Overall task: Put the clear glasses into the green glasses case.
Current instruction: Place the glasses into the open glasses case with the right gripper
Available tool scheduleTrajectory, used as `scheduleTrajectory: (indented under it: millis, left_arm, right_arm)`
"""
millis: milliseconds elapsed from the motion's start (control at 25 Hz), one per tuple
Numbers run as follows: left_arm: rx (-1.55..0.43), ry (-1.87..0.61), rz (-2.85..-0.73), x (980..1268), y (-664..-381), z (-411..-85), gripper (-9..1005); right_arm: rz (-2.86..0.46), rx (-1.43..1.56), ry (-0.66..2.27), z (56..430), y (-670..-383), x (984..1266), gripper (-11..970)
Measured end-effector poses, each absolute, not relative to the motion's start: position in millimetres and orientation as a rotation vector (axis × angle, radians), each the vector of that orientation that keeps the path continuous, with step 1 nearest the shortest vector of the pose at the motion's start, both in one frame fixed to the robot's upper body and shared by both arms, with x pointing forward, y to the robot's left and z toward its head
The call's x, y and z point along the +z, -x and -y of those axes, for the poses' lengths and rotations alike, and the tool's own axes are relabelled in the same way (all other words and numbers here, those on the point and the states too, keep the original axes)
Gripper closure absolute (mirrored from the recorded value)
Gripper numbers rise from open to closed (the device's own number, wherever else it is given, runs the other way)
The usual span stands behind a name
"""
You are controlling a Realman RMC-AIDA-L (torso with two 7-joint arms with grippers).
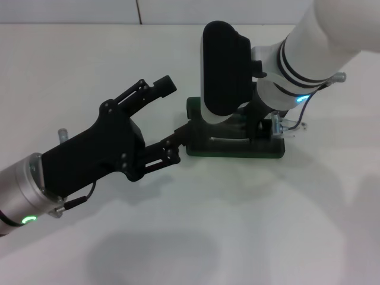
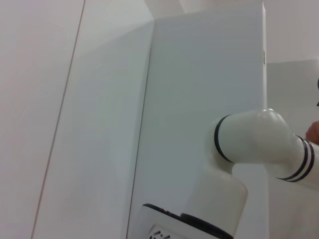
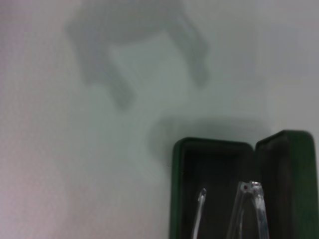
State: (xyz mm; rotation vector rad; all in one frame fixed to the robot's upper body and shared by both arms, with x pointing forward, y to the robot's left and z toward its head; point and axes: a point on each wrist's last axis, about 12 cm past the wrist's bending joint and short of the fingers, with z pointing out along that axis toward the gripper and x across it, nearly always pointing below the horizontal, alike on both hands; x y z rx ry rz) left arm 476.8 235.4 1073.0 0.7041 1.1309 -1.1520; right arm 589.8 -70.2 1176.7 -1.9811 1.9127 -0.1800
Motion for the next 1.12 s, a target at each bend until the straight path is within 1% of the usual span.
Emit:
scheduleTrajectory:
  millis: [360,840,1120]
  left_arm:
    - [-1.147,-0.706,-1.14,1072.4,-479.5,-232.0,124]
    - [-1.142,-0.709,-1.144,1072.5,-482.6,-228.3,124]
    - [-1.133,-0.702,-1.144,1073.1,-484.5,-228.1,123]
  right_arm:
    - [-1.812,-0.238,2.024,64.8,-582.9,1160.0,775]
    - [-1.736,-0.274,2.028,63.0,-579.9,1150.2,766]
    - [-1.709,-0.274,2.022,60.5,-579.5,1150.1,760]
